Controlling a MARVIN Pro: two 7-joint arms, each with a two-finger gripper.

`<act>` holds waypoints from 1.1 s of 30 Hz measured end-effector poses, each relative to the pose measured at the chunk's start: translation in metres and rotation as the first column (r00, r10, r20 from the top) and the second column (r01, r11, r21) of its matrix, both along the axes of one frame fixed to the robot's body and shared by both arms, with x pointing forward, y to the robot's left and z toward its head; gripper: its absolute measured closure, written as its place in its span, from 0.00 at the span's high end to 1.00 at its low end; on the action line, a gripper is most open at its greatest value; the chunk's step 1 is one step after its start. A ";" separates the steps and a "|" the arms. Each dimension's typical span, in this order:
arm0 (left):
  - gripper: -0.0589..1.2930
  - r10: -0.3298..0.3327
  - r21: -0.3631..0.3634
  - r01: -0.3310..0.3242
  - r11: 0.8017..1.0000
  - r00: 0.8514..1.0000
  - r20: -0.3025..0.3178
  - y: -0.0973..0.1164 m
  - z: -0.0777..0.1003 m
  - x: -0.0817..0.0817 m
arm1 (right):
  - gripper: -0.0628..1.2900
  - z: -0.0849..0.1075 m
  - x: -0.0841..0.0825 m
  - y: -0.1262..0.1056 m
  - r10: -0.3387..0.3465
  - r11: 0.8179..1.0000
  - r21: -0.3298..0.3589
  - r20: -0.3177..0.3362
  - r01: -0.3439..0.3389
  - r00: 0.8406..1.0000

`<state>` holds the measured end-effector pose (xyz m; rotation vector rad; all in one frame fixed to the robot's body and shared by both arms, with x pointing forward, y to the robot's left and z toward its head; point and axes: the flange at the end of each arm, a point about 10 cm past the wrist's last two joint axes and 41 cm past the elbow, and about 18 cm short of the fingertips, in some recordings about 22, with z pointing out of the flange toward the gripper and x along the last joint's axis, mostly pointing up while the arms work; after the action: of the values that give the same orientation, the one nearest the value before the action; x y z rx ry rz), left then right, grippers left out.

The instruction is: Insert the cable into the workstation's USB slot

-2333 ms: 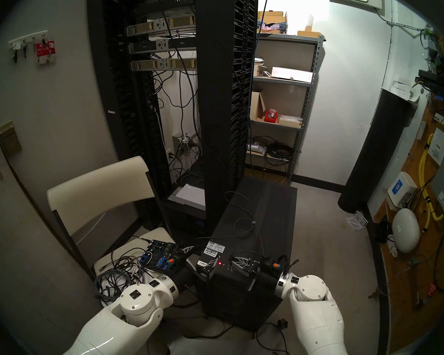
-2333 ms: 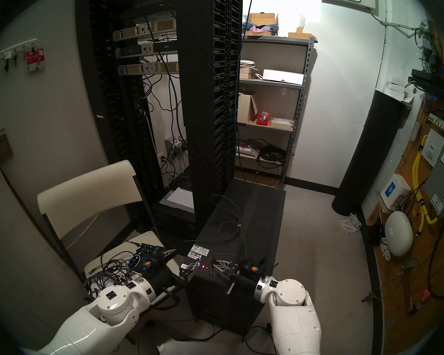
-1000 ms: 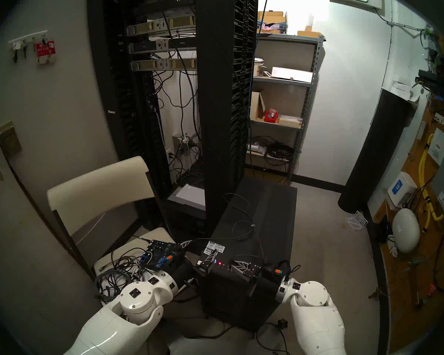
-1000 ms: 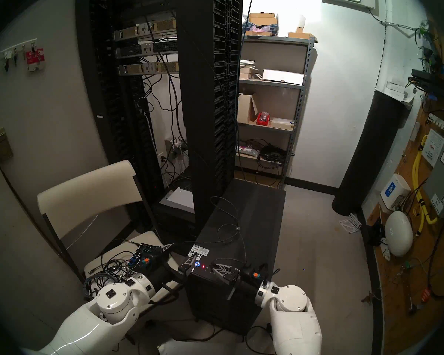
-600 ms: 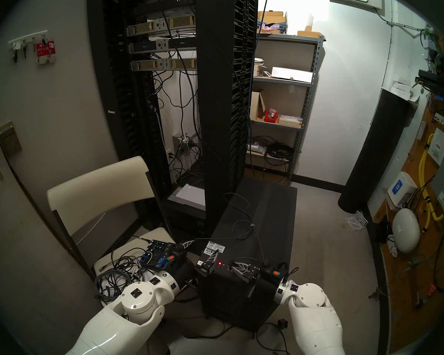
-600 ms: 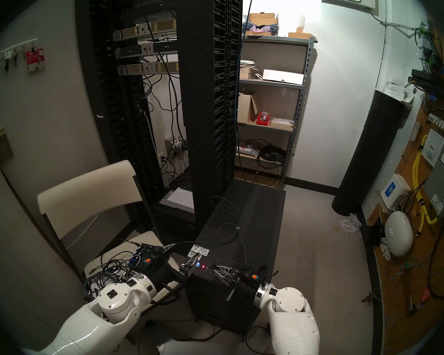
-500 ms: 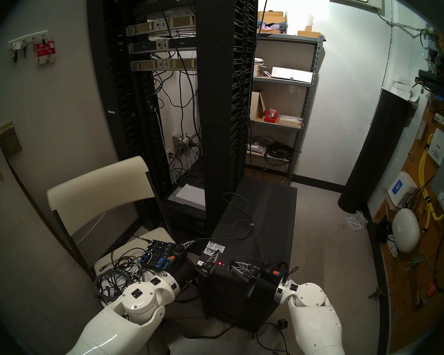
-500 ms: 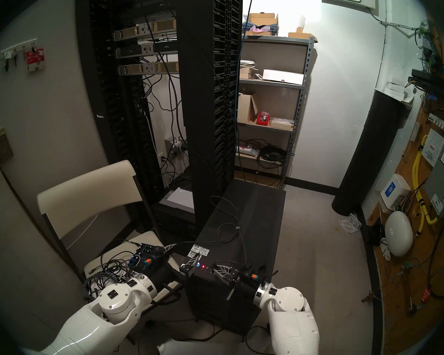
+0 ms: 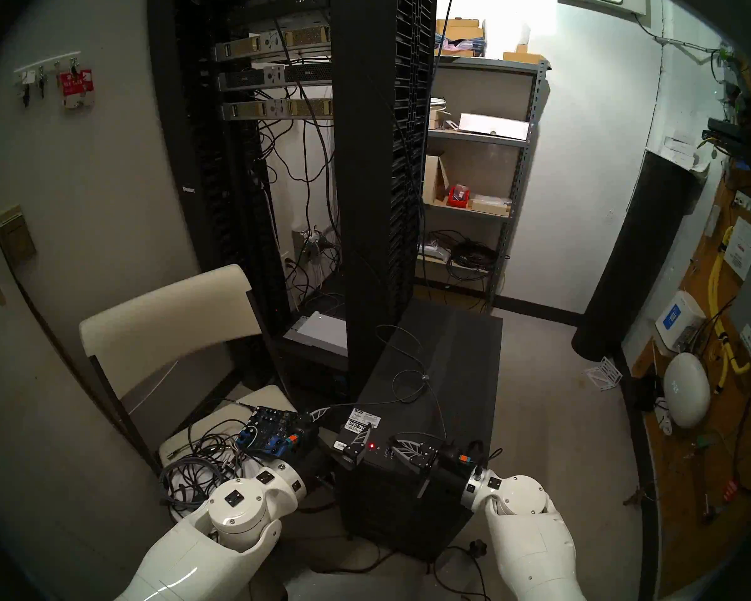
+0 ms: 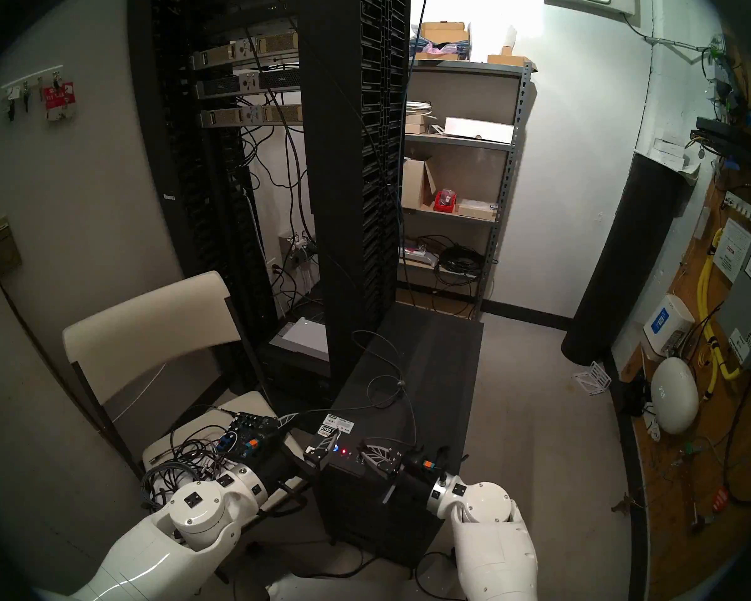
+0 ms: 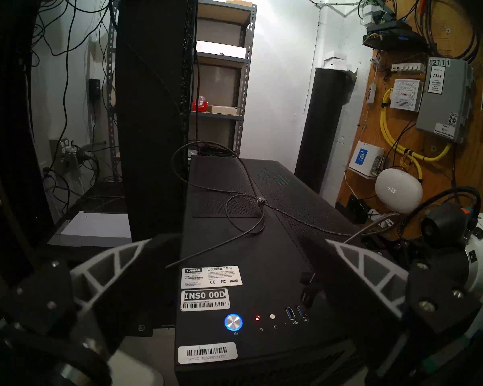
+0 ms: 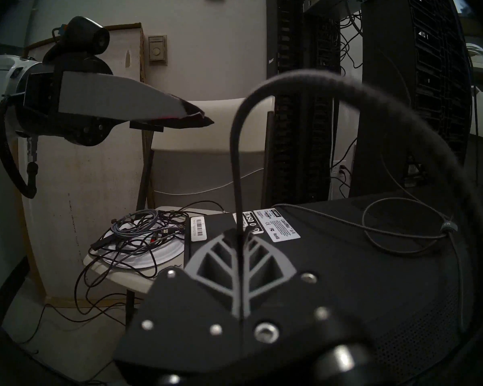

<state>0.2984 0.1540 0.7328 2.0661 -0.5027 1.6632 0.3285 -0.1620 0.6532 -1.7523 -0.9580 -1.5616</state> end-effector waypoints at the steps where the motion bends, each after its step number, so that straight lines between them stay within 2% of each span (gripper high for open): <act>1: 0.92 0.000 0.000 0.000 1.000 1.000 0.000 0.000 0.000 0.000 | 0.03 0.000 0.000 0.000 0.001 1.000 -0.002 -0.001 -0.001 1.000; 11: 0.92 -0.001 -0.011 0.001 1.000 1.000 -0.002 -0.001 0.000 0.000 | 0.03 0.000 0.004 -0.003 0.009 1.000 -0.025 -0.006 -0.009 1.000; 33: 0.92 -0.003 -0.004 0.003 1.000 1.000 -0.001 -0.002 -0.001 -0.003 | 0.03 -0.002 0.008 0.005 0.019 1.000 -0.021 -0.018 -0.020 1.000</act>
<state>0.2955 0.1523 0.7316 2.0628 -0.5020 1.6594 0.3363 -0.1569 0.6514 -1.7631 -0.9835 -1.5269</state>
